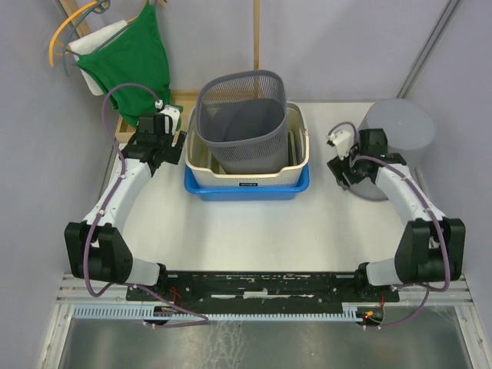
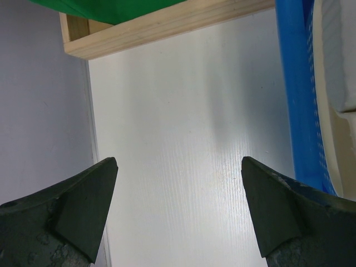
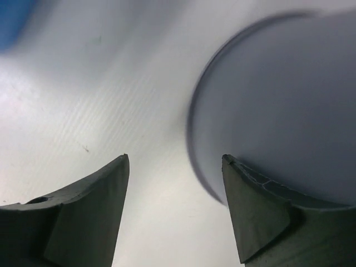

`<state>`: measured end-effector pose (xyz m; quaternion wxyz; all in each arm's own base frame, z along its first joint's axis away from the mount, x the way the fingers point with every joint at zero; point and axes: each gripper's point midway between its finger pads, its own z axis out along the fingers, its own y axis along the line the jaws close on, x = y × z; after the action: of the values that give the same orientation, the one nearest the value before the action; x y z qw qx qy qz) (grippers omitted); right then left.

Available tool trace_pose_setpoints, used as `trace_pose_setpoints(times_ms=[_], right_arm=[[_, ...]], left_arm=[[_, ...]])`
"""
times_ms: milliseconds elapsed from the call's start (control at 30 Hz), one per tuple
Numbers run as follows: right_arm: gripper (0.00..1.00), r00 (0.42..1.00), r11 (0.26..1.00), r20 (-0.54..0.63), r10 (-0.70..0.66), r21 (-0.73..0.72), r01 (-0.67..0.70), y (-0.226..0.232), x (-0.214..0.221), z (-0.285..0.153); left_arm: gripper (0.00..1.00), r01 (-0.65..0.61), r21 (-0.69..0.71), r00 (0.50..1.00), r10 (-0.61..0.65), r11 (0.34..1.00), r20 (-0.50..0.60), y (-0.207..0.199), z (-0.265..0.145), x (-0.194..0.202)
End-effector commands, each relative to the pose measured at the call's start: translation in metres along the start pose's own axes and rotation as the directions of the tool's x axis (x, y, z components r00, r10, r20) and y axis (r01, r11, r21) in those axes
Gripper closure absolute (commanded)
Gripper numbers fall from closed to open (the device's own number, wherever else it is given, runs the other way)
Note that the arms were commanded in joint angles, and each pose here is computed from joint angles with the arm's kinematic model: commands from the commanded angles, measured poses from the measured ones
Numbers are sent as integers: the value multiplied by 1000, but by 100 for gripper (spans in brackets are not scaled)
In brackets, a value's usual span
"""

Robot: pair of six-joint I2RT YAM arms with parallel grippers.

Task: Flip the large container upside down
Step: Turn the container upside down at the center of the board.

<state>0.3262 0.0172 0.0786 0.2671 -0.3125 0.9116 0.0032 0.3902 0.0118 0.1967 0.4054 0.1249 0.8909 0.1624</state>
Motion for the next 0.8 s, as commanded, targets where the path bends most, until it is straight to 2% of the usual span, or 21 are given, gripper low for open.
trace_pose_setpoints(times_ms=[0, 67, 167, 300, 367, 433, 467, 533, 633, 700, 767], right_arm=[[20, 951, 995, 306, -40, 101, 9, -19, -93, -102], [11, 924, 988, 375, -76, 153, 19, -24, -114, -141], [7, 910, 983, 401, -104, 180, 33, -26, -129, -186], [24, 933, 982, 338, -122, 179, 64, -14, -109, -225], [21, 953, 983, 278, -118, 171, 72, -2, -83, -237], [4, 978, 980, 189, -87, 193, 50, 3, -53, -249], [1, 990, 976, 123, -65, 214, 38, 3, -35, -253], [0, 999, 977, -27, -30, 209, 35, 13, 6, -259], [0, 980, 978, -196, 46, 207, -4, 25, 52, -256], [0, 963, 970, -259, 72, 242, -8, 23, 71, -245], [0, 964, 945, -252, 86, 326, 1, 10, 79, -229]], left_arm=[[1, 12, -11, 998, -11, 1000, 59, 5, 0, -21], [1, 14, -7, 998, -14, 1000, 57, 4, 2, -21], [1, 16, -5, 998, -16, 1000, 55, 4, 3, -23], [1, 18, 11, 998, -19, 1000, 57, 2, 0, -24], [1, 17, 22, 998, -19, 1000, 56, 0, -1, -22], [1, 13, 36, 999, -15, 999, 52, -3, -2, -20], [1, 11, 42, 999, -13, 999, 48, -4, -2, -19], [1, 3, 50, 999, -6, 999, 43, -5, -1, -17], [1, -1, 53, 999, -1, 999, 32, -6, 1, -16], [1, -2, 60, 1000, 0, 998, 30, -7, 2, -18], [1, 2, 71, 999, -5, 997, 34, -9, 2, -20]])
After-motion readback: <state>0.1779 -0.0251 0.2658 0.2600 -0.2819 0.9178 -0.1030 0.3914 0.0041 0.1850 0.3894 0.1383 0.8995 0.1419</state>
